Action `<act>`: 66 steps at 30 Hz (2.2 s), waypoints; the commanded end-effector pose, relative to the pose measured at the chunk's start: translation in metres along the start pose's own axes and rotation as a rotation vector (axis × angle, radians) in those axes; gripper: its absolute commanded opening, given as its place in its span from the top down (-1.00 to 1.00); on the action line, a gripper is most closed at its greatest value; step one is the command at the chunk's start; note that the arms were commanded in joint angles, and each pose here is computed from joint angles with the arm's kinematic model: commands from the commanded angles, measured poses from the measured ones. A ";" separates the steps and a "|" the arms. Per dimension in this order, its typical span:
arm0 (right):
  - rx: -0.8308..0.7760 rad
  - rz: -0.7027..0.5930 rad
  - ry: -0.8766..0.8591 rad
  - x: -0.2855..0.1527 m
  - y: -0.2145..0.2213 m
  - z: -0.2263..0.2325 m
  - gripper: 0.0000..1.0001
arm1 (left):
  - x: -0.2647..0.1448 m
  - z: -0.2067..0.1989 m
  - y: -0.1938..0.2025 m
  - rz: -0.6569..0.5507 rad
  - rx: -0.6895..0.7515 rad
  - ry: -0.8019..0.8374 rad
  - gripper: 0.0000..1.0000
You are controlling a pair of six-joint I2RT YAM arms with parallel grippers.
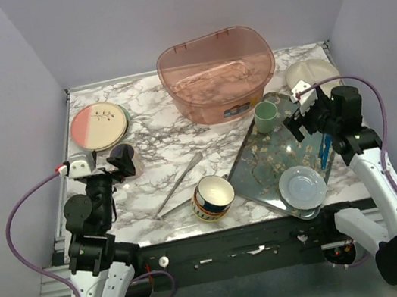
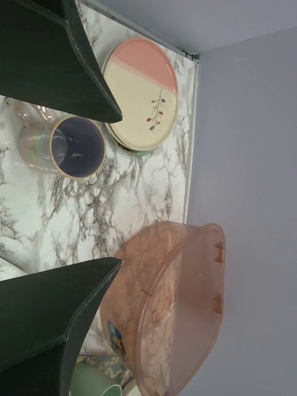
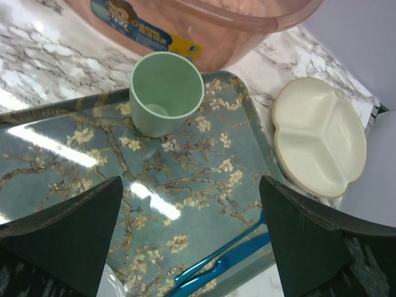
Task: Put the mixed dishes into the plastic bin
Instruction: Pick up the plate at the center of the board.
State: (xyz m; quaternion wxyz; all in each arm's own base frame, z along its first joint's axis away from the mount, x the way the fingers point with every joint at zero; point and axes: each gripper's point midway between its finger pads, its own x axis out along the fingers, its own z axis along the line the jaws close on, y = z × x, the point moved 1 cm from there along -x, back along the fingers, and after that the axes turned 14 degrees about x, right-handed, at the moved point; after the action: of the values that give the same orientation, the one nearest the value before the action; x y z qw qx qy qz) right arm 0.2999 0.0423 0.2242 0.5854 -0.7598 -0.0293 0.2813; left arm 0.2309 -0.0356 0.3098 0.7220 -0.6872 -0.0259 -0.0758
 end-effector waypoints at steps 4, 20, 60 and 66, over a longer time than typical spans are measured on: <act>-0.124 0.129 0.019 0.011 0.014 -0.020 -0.99 | -0.003 -0.005 -0.016 -0.054 -0.015 0.033 -0.97; -0.229 0.420 0.152 0.063 0.062 -0.106 -0.94 | -0.010 -0.009 -0.022 -0.086 -0.017 0.055 -0.97; -0.145 0.707 0.117 0.134 0.139 -0.201 -0.29 | -0.010 -0.007 -0.021 -0.085 -0.007 0.046 -0.97; -0.143 0.697 0.082 0.133 0.135 -0.194 -0.28 | -0.009 -0.007 -0.021 -0.082 -0.007 0.045 -0.97</act>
State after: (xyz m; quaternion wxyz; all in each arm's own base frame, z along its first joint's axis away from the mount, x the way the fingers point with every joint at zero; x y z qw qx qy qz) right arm 0.4643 -0.1251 0.0813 0.3955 -0.7827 0.2504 0.4101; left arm 0.2186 -0.0441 0.3210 0.7157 -0.6886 -0.0266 -0.1133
